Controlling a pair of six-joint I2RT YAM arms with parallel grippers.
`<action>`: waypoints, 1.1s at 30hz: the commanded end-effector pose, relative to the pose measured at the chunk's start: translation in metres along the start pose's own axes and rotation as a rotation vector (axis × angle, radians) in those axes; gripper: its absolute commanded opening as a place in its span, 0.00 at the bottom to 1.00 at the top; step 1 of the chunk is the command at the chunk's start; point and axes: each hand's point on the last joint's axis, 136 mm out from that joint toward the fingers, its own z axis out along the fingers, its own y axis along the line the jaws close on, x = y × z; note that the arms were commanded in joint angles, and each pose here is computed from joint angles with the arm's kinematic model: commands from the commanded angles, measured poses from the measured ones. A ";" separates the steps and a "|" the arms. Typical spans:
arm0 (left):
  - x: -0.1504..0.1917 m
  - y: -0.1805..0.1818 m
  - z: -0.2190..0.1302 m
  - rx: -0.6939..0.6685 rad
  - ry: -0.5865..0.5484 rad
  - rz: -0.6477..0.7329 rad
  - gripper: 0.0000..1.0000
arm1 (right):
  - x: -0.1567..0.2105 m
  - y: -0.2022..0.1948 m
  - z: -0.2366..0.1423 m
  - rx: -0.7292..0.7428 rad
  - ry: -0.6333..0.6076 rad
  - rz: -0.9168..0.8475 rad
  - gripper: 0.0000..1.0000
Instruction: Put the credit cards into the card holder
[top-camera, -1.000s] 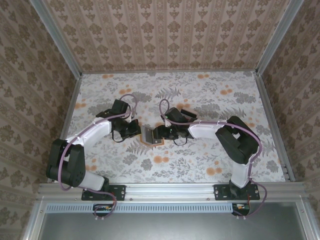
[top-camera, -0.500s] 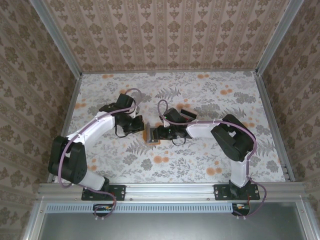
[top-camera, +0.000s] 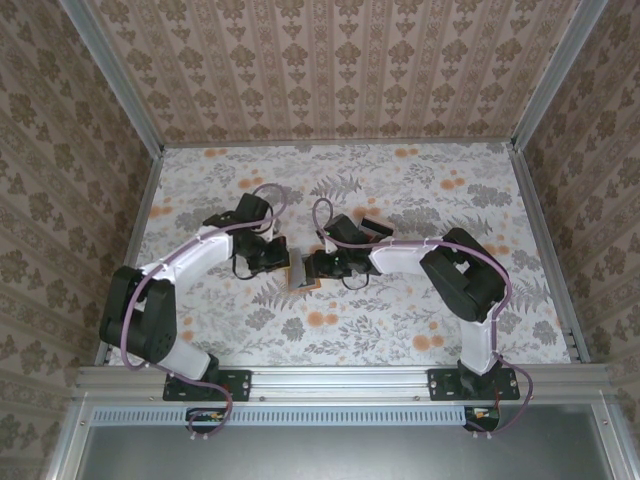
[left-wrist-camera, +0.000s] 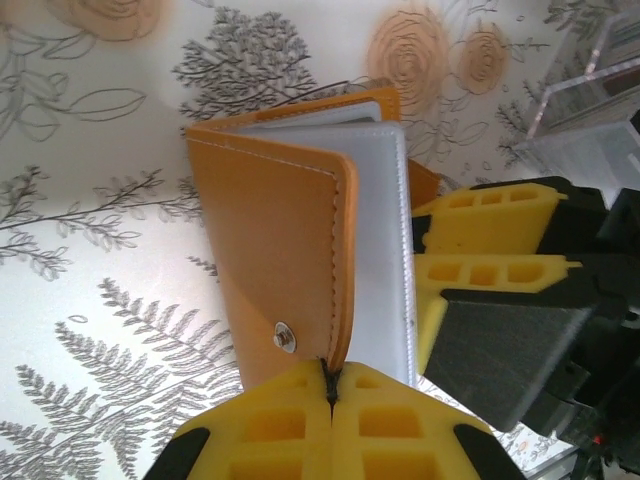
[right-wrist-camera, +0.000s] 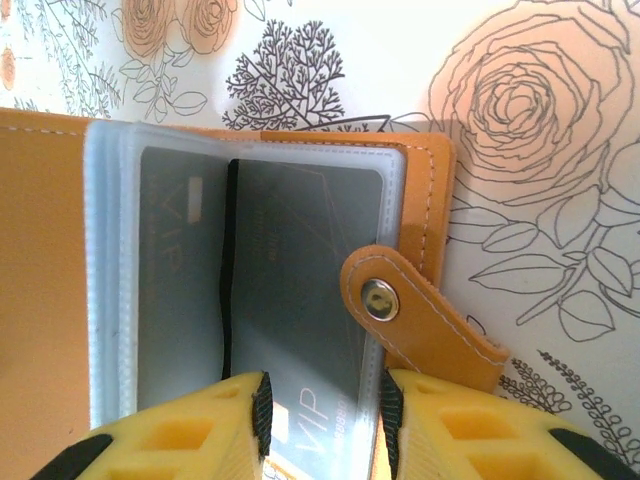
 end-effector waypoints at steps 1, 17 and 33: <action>0.010 0.027 0.003 -0.019 0.013 -0.067 0.00 | 0.003 0.003 -0.001 0.054 0.021 -0.043 0.37; 0.015 0.062 0.013 0.009 0.017 -0.158 0.00 | 0.001 -0.001 -0.010 0.119 0.030 -0.084 0.37; 0.016 0.075 0.019 0.001 0.028 -0.178 0.00 | -0.010 0.012 -0.050 0.095 -0.026 -0.100 0.38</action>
